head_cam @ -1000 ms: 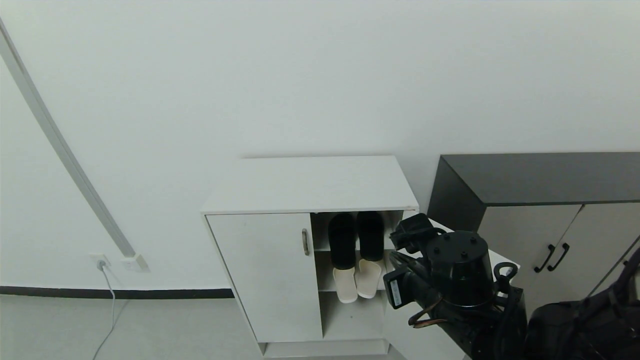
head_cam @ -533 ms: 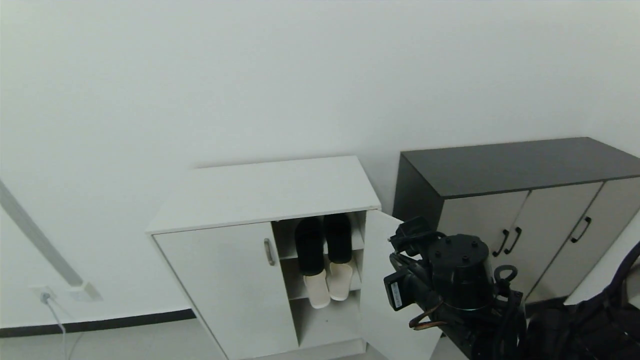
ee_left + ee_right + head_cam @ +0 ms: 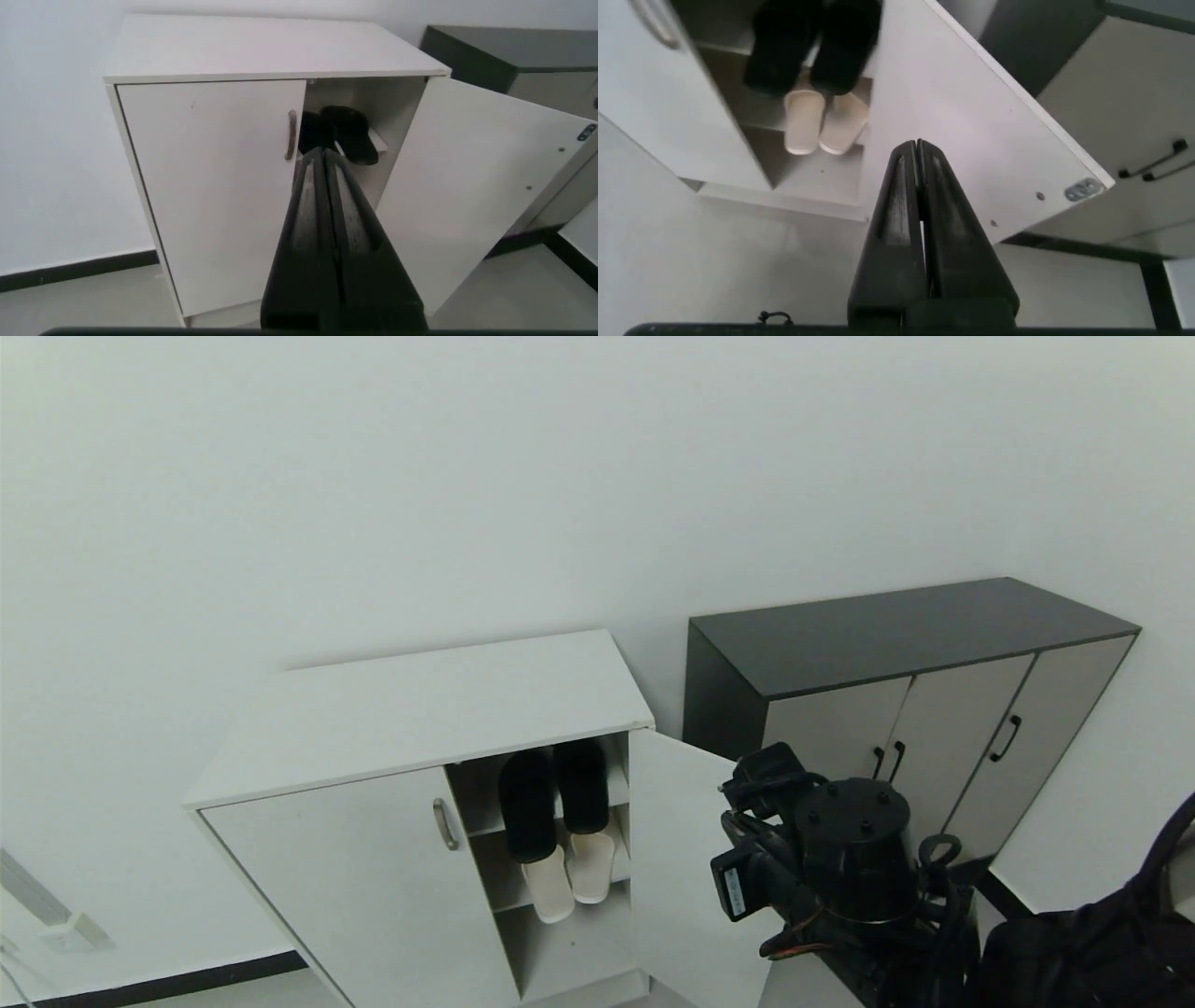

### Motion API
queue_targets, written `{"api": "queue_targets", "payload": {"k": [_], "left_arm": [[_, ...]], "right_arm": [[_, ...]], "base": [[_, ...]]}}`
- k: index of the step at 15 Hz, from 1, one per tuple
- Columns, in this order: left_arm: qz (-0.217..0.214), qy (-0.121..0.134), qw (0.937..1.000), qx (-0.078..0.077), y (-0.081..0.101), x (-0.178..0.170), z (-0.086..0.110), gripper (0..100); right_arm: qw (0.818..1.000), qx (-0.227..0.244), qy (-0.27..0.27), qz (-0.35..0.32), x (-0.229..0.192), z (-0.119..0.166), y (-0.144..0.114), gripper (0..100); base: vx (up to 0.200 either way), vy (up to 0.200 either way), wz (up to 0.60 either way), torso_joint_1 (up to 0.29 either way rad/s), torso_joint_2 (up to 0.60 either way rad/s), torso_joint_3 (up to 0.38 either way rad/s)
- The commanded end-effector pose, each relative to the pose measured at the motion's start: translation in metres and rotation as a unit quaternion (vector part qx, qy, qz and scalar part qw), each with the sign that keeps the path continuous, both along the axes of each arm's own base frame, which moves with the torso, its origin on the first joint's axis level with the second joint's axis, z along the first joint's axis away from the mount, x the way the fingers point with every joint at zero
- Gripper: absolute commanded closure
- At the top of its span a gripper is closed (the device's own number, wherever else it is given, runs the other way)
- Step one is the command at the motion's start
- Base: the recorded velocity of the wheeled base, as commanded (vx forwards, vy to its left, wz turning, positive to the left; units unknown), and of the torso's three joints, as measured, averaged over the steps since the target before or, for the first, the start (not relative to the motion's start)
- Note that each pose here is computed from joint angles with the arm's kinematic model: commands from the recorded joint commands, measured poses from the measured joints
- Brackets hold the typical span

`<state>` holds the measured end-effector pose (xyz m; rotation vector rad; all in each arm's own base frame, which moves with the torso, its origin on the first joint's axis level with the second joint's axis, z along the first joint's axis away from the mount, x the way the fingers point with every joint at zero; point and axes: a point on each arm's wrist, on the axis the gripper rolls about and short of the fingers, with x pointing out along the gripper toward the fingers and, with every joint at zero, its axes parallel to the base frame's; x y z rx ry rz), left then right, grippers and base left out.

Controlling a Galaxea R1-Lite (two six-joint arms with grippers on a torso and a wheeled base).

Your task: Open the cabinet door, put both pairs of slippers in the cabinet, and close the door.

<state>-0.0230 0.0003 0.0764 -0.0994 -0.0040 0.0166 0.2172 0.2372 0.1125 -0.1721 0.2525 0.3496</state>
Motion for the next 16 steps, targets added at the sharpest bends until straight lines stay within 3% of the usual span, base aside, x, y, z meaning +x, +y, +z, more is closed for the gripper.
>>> {"api": "queue_targets", "payload": {"k": [1,6,8,13,16], "left_arm": [[0.0,0.0,1.0,0.0,0.0,0.0,0.0,100],[0.0,0.001,1.0,0.0,0.0,0.0,0.0,100],[0.001,0.0,1.0,0.0,0.0,0.0,0.0,100],[0.0,0.0,1.0,0.0,0.0,0.0,0.0,100],[0.0,0.0,1.0,0.0,0.0,0.0,0.0,100]], "right_arm": [[1.0,-0.001,0.0,-0.001,0.0,0.0,0.0,100],[1.0,0.009,-0.006,-0.001,0.003,0.001,0.0,100],[1.0,0.007,-0.007,-0.007,0.006,0.0,-0.002,100],[0.997,0.016,-0.054,-0.06,0.054,0.028,-0.028,100],[0.993,0.023,-0.048,-0.106,0.099,0.033,-0.048,100]], "base": [[0.0,0.0,0.0,0.0,0.0,0.0],[-0.16,0.0,0.0,0.004,0.0,-0.002],[0.0,0.0,0.0,0.0,0.0,0.0],[0.0,0.0,0.0,0.0,0.0,0.0],[0.0,0.0,0.0,0.0,0.0,0.0]]}}
